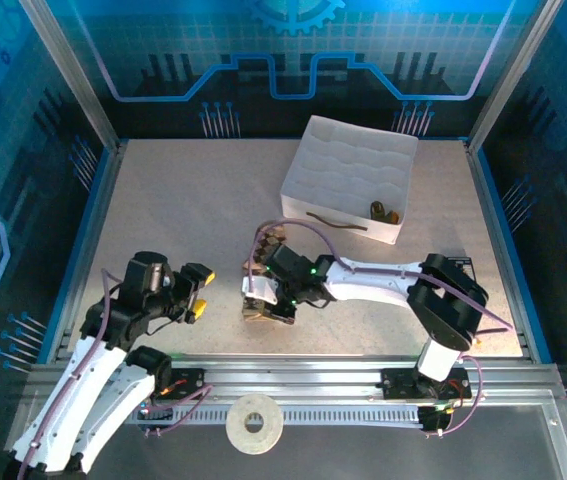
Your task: Roll the socks
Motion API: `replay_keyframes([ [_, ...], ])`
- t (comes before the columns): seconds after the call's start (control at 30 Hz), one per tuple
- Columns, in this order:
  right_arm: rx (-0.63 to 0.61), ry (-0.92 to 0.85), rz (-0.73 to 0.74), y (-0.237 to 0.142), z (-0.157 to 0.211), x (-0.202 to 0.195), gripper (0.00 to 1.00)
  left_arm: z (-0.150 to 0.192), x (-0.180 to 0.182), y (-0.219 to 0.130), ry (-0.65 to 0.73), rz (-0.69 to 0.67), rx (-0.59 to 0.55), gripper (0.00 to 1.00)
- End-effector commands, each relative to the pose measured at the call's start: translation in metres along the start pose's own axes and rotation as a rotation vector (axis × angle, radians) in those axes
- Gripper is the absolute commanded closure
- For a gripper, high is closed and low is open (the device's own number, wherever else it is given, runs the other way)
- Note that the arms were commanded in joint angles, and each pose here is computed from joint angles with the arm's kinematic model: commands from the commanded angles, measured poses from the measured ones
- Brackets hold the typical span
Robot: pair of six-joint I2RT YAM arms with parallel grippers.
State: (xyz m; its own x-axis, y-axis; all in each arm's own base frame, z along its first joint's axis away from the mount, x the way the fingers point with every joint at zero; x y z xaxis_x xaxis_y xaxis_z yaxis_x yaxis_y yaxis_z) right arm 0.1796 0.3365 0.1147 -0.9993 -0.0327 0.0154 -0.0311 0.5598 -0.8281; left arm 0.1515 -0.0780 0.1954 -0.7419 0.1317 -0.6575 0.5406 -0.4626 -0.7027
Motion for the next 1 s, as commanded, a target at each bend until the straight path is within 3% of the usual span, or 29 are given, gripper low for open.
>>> replay_keyframes([
  [0.0, 0.024, 0.201, -0.130, 0.001, 0.003, -0.010, 1.00, 0.003, 0.000, 0.010, 0.011, -0.026, 0.047, 0.31],
  [0.23, 0.024, 0.422, -0.240, 0.006, 0.008, -0.041, 1.00, 0.009, -0.002, 0.034, 0.039, -0.066, 0.107, 0.38],
  [0.57, 0.035, 0.509, -0.253, 0.021, 0.013, -0.067, 1.00, 0.016, 0.008, 0.081, 0.038, -0.061, 0.149, 0.72],
  [0.97, 0.070, 0.529, -0.247, 0.030, 0.021, -0.070, 1.00, 0.014, -0.002, 0.128, 0.062, -0.061, 0.166, 0.80],
])
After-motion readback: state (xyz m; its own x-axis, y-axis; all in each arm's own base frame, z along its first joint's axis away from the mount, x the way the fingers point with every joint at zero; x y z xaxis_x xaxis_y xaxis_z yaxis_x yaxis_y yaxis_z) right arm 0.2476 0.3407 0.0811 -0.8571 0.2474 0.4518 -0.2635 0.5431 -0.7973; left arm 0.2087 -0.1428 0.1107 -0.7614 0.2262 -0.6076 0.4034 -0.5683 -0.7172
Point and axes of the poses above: each hand's point on the last joint's axis, 136 mm out from that joint toward the fingers, its own y axis out along the fingers, its own x axis along the line the jaws close on, z = x × y, the point moved 6 cm from there along -y, back along the fingers, and after that the axes turned 10 degrees about -y, right-handed, at the moved point
